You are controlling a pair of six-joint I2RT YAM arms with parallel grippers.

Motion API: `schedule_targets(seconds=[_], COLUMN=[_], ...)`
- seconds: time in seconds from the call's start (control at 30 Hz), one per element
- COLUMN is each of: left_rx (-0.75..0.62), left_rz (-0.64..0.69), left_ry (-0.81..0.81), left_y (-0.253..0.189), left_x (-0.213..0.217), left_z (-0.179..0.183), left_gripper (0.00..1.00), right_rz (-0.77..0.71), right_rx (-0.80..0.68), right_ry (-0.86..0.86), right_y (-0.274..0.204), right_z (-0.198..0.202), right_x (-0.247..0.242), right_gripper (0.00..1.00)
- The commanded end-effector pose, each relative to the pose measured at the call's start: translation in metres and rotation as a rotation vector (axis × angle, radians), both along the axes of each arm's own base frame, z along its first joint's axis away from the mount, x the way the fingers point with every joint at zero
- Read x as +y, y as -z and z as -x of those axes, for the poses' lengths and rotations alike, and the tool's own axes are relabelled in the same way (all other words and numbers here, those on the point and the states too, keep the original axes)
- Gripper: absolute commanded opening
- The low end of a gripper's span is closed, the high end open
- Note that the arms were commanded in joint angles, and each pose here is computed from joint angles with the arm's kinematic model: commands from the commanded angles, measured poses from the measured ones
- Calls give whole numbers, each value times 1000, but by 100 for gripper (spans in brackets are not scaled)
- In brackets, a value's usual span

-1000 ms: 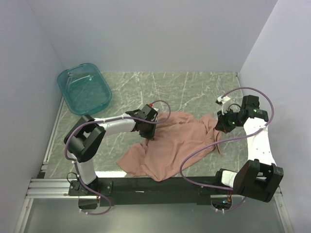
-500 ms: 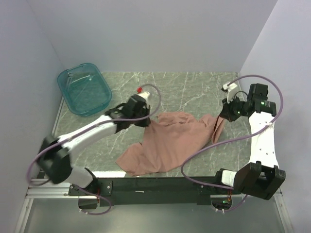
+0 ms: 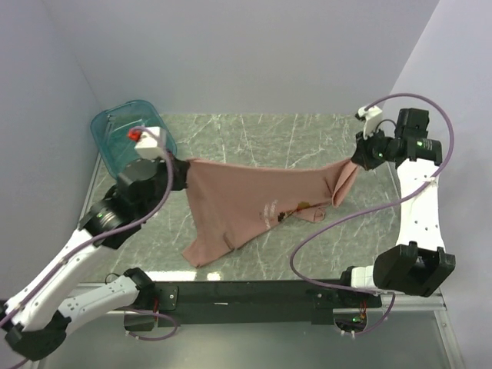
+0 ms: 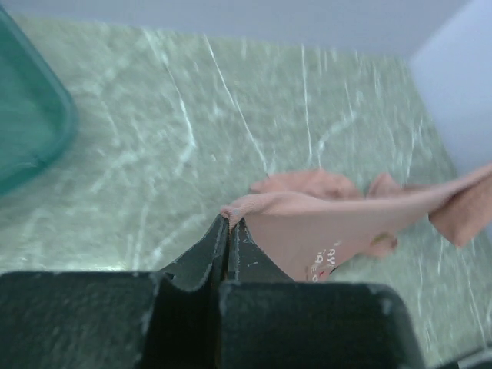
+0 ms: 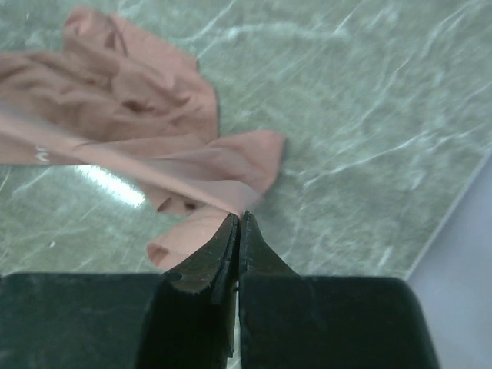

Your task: Fold and stack the t-shirts

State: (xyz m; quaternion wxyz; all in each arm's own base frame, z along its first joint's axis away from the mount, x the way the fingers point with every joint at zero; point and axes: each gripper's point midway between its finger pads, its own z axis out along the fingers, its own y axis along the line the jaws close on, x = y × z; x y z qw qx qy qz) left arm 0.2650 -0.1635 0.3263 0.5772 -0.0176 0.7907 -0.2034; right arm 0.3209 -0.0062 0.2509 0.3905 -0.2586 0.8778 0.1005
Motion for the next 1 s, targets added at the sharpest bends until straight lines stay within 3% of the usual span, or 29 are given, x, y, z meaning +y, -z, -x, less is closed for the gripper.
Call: schedule_targets(seconds=[0.0, 0.2, 0.4, 0.6, 0.8, 0.97], left_rx=[-142, -381, -713, -1010, -1202, -1190], left_rz=[17, 49, 113, 227, 353, 350], left_ry=[-142, -75, 102, 223, 247, 197], left_y=[-45, -142, -293, -404, -444, -438], left_x=[39, 37, 12, 10, 38, 51], left_z=[2, 8, 27, 74, 126, 129], left_gripper=[0, 0, 0, 1, 1, 1], right_rz=[50, 93, 194, 272, 270, 253], right_rx=[-137, -314, -743, -1283, -1575, -1638], right_ry=[22, -43, -8, 204, 346, 360], right_y=[-47, -128, -280, -435, -510, -524], right_z=[-19, -27, -7, 71, 139, 144], right_x=[-8, -3, 1, -9, -14, -15], right_gripper=[0, 0, 0, 0, 0, 0])
